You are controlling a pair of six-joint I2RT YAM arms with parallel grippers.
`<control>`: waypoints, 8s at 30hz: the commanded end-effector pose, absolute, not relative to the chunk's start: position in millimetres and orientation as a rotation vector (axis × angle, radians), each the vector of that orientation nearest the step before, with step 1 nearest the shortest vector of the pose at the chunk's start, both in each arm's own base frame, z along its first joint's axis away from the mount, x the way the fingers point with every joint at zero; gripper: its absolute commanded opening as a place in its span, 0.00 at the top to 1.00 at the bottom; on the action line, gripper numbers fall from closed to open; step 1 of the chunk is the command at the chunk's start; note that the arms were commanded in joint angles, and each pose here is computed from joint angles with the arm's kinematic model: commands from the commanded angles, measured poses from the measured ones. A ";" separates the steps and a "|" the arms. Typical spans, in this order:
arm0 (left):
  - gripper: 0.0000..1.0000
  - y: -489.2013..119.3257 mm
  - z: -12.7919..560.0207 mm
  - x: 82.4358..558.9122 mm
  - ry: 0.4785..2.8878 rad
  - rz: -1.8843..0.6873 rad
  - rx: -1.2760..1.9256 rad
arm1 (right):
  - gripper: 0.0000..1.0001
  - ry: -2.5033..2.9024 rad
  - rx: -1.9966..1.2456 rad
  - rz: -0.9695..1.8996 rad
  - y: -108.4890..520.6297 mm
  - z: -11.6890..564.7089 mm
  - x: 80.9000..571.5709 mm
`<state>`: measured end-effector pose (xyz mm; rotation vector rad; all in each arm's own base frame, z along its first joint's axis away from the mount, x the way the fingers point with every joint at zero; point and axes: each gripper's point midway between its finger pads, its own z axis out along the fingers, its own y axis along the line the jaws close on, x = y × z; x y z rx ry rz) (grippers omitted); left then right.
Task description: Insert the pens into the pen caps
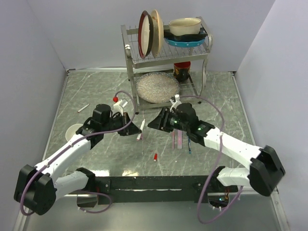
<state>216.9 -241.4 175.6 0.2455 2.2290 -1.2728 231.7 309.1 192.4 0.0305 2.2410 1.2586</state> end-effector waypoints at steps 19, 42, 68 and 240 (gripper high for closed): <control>0.99 -252.5 213.8 205.7 2.050 -1.419 0.342 | 0.52 2.128 0.031 1.404 354.7 233.2 256.4; 0.01 -141.5 193.1 256.5 2.186 -0.596 -0.325 | 0.52 2.591 -0.088 0.552 323.9 109.4 209.5; 0.01 -109.4 214.9 241.2 2.015 -0.531 -0.351 | 0.65 2.767 -0.092 0.180 327.0 25.7 205.3; 0.99 -139.0 267.3 208.3 1.836 -0.752 0.033 | 0.79 2.682 -0.106 0.155 304.8 37.1 295.6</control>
